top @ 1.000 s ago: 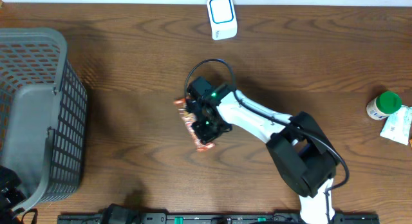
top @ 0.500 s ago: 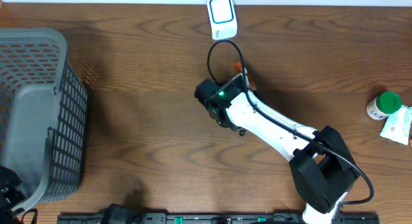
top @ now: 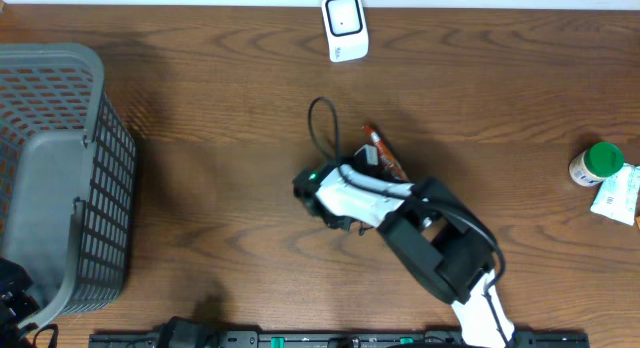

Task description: Scan the item barcode

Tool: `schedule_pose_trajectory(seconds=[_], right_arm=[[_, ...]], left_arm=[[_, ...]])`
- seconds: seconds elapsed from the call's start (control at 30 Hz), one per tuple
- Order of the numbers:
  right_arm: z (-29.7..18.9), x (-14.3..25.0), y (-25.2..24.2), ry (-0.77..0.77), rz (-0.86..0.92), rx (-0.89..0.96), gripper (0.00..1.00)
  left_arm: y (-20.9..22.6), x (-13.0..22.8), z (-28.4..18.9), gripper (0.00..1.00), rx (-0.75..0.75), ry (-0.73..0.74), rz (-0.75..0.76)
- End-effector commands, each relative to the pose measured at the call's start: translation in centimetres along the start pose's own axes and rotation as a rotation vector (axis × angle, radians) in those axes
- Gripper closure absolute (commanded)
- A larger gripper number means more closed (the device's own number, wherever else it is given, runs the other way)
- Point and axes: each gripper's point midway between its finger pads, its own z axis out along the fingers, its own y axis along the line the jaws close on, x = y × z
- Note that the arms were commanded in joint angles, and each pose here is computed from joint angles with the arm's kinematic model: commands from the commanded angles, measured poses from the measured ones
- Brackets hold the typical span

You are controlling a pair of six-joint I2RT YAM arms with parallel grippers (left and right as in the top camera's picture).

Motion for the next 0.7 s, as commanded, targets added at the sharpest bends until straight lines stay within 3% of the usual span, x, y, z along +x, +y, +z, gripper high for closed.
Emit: schedule_pose_trajectory(seconds=[0.0, 0.2, 0.4, 0.5, 0.57, 0.6, 0.67], right_arm=[[-0.6, 0.3, 1.5, -0.035, -0.016, 0.025, 0.98], [-2.2, 1.3, 4.9, -0.068, -0.086, -0.005, 0.98], [-4.4, 3.2, 8.4, -0.09, -0.155, -0.065, 0.87], [-6.0, 4.3, 9.8, -0.111, -0.192, -0.1, 0.72], [-7.0, 4.6, 10.4, -0.146, -0.213, -0.102, 0.48], [-7.5, 4.8, 10.7, -0.164, -0.222, -0.104, 0.41], [-8.4, 5.1, 11.1, -0.195, -0.243, -0.103, 0.34]], left_arm=[[0.2, -0.5, -0.2, 0.15, -0.008, -0.017, 0.007], [0.2, -0.5, -0.2, 0.15, -0.008, -0.017, 0.007], [0.2, -0.5, -0.2, 0.15, -0.008, -0.017, 0.006], [0.2, -0.5, -0.2, 0.15, -0.008, -0.017, 0.006], [0.2, -0.5, -0.2, 0.15, -0.008, -0.017, 0.006], [0.2, -0.5, -0.2, 0.15, -0.008, -0.017, 0.006], [0.2, -0.5, -0.2, 0.15, -0.008, -0.017, 0.006]])
